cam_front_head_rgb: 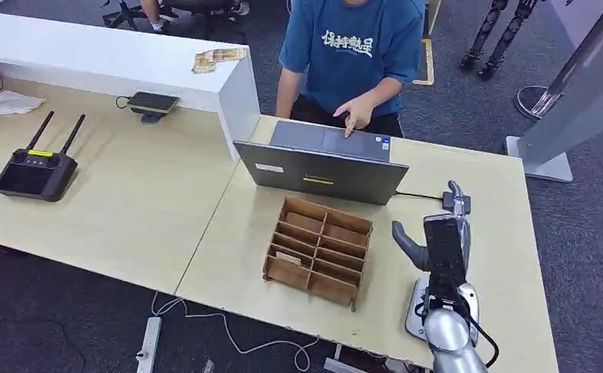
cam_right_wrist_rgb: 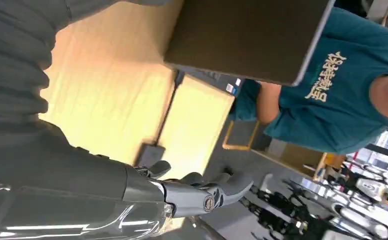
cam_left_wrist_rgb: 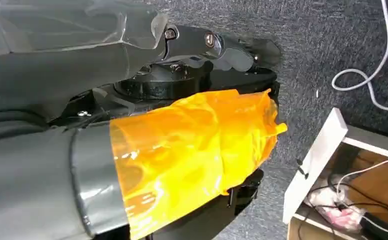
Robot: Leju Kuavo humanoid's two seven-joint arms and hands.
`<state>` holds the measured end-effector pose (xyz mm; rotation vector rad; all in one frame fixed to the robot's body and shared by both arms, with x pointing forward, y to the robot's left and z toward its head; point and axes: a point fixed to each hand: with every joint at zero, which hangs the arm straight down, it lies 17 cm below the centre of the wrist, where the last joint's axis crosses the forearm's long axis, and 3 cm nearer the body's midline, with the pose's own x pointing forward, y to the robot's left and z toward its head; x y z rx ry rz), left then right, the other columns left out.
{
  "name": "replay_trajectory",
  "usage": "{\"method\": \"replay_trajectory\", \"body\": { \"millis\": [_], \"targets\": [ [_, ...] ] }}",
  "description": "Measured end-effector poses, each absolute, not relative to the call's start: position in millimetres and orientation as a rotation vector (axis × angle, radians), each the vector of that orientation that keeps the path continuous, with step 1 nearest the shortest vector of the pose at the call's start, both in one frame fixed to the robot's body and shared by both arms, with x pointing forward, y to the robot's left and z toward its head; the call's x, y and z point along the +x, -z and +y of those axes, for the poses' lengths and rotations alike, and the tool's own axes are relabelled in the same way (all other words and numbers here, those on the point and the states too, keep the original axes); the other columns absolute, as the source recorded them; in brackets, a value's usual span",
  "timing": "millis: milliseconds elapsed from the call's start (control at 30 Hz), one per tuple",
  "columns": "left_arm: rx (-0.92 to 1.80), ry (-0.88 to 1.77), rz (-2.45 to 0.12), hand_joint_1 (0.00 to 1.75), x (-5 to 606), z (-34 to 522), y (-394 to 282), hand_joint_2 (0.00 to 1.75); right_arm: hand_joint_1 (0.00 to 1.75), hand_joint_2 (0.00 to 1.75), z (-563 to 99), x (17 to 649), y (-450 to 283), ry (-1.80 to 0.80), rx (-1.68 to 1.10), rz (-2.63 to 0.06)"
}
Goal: Pass the card to the sensor for recognition and then transmit it.
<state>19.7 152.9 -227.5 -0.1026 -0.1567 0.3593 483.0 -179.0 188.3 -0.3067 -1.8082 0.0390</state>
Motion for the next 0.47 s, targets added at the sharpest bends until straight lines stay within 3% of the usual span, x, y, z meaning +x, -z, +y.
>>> {"method": "replay_trajectory", "body": {
  "millis": [467],
  "targets": [
    [-0.069, -0.42, -0.178, 0.0, 26, 161, 229, 0.0, 0.0, 1.75, -215, 459, -169, 0.355, 0.062, -1.749]
  ]
}}
